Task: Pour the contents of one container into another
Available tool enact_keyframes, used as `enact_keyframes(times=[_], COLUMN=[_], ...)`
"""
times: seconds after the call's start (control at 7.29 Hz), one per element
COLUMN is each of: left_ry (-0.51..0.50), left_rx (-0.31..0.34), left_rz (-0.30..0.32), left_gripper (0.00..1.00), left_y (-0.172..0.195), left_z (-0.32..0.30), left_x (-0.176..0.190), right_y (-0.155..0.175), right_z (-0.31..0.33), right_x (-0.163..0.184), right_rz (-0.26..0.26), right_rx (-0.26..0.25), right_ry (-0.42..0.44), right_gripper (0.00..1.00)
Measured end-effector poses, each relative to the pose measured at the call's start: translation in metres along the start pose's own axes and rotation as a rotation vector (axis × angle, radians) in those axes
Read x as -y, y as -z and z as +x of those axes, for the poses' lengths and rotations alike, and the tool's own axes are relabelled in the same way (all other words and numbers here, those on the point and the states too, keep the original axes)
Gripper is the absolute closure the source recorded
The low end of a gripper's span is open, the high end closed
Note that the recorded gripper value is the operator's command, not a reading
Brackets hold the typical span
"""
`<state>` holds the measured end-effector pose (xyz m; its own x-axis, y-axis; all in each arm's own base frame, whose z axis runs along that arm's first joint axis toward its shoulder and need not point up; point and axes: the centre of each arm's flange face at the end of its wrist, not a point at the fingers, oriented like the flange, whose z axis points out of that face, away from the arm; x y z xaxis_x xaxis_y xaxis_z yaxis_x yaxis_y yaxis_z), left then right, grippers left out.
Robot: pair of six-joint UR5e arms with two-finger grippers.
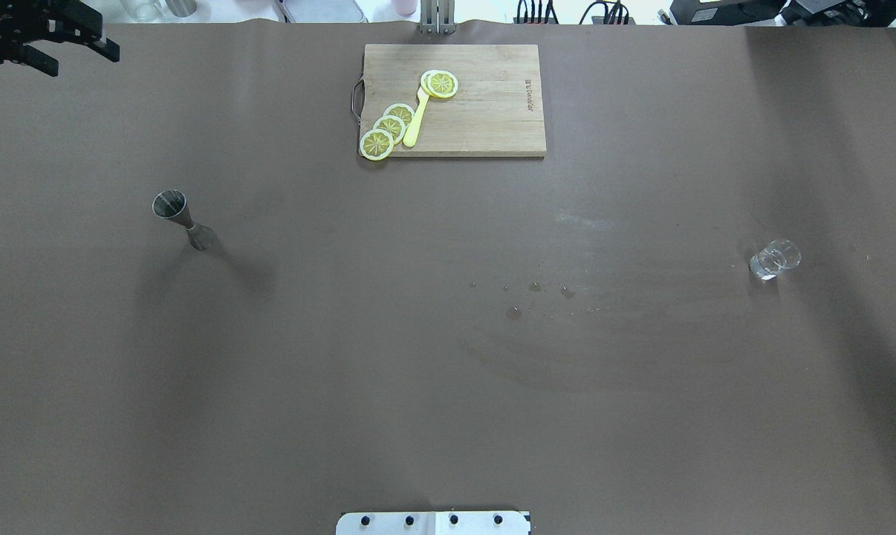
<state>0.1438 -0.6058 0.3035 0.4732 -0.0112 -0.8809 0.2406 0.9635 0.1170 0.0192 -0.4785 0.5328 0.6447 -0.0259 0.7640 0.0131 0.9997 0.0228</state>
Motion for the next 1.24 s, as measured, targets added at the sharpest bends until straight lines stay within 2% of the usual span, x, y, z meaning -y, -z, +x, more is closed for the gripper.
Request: enact_keyframes(times=[0.27,0.55,0.96,1.24], left_ry=[-0.013,-0.052,-0.045,-0.008], left_rx=[0.037,0.101,0.15,0.162], left_rz=[0.152,0.319,0.527,0.657], left_gripper=[0.02,0.02,0.02,0.02], left_y=[0.002,-0.011,-0.048,-0.076], left_z=[0.037,0.075,0.114,0.102], left_x=[-0.001,-0.025,-0.101,-0.161], right_y=[0.0,0.0,0.001,0.001], right_z=[0.0,0.0,-0.001,-0.002], right_x=[0.0,0.001,0.001,0.001], right_rz=[0.001,0.001,0.001,0.003], right_rx=[0.0,-0.001,0.0,0.001], right_ry=[0.001,0.001,0.001,0.004], right_gripper=[0.0,0.0,0.0,0.0])
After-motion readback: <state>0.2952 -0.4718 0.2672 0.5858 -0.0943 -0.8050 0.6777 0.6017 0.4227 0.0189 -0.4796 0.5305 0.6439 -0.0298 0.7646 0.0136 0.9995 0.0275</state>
